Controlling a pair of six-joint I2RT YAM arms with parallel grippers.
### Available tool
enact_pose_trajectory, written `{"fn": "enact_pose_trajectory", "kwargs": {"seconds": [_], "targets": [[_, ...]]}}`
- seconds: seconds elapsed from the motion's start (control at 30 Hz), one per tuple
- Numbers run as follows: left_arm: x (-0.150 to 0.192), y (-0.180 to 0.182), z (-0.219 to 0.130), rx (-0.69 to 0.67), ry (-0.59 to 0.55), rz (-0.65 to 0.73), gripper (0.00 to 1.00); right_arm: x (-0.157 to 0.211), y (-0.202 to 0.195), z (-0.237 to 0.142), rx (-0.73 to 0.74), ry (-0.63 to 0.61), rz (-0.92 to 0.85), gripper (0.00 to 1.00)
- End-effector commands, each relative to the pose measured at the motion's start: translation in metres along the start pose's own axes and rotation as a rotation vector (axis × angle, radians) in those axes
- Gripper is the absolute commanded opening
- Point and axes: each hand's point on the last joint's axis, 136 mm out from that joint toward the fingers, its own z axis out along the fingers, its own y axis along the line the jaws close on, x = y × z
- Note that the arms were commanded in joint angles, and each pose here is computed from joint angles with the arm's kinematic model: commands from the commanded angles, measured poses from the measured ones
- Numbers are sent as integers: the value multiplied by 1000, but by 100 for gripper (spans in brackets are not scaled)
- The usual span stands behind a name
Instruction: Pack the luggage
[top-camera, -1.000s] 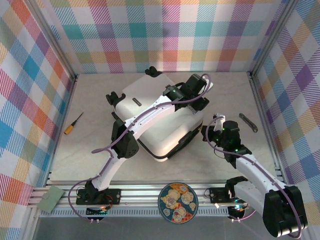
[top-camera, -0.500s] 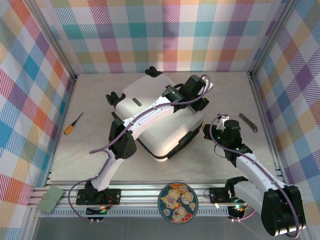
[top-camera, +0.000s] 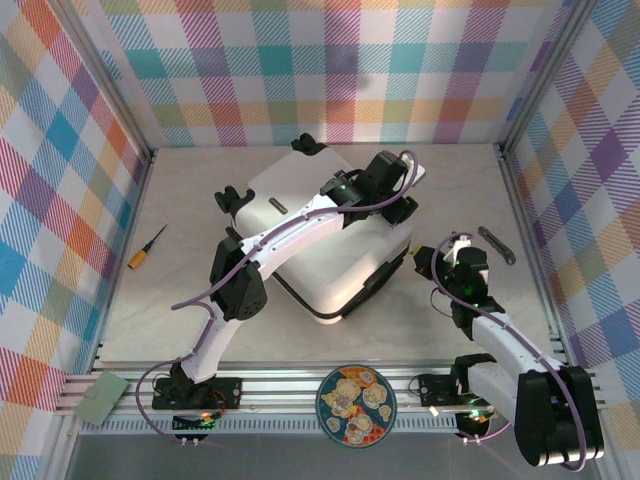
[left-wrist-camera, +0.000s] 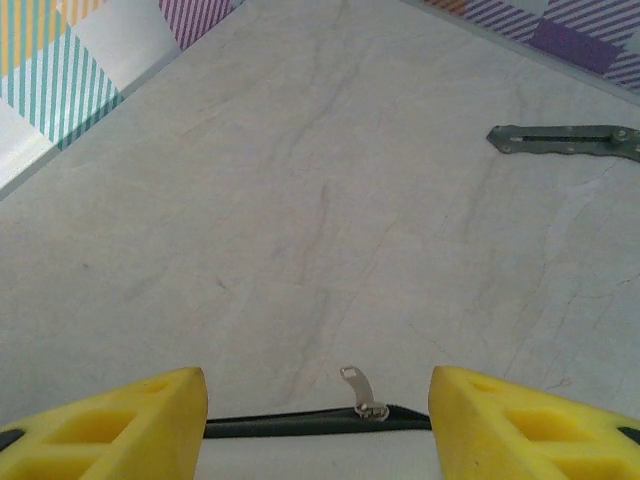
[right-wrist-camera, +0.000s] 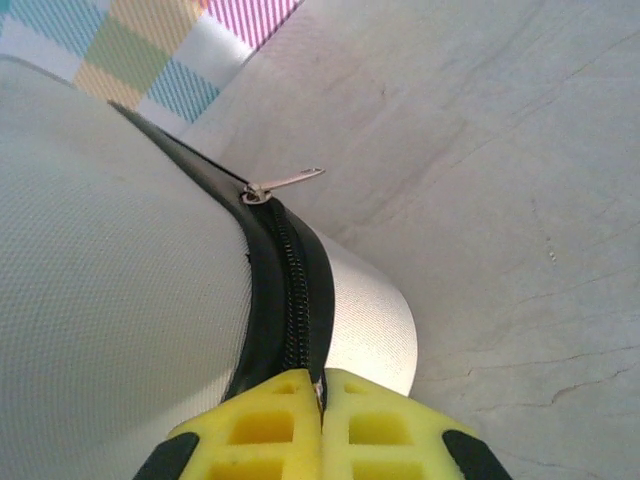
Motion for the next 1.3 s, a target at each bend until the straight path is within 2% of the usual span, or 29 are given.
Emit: {"fn": "enact_pose_trajectory", "kwargs": {"seconds": [0.0,0.17,0.33,0.47,0.6,0.83,0.97,1.13,1.27], "targets": [[121,-3,6,33,432,86,60,-59,-65,-17,269,-317,96,0],[121,-6,8,45,429,86,59,-62,-71,-17,247,-356,180,0],[124,-8,10,58,438,85,58,-66,-63,-7,206,-335,164,0],[128,-13,10,88,437,83,58,-70,-75,-5,231,-329,181,0],[135,-16,12,94,449,79,57,-86,-85,-7,222,-392,241,0],[146,-18,15,98,465,73,57,-92,-93,-1,212,-428,317,0],[147,-17,16,94,466,74,57,-95,-83,5,170,-397,313,0],[128,-5,3,40,398,48,56,-95,-75,-2,186,-370,241,27],[99,15,-32,-38,267,-31,59,-98,-67,-15,219,-360,170,44]]}}
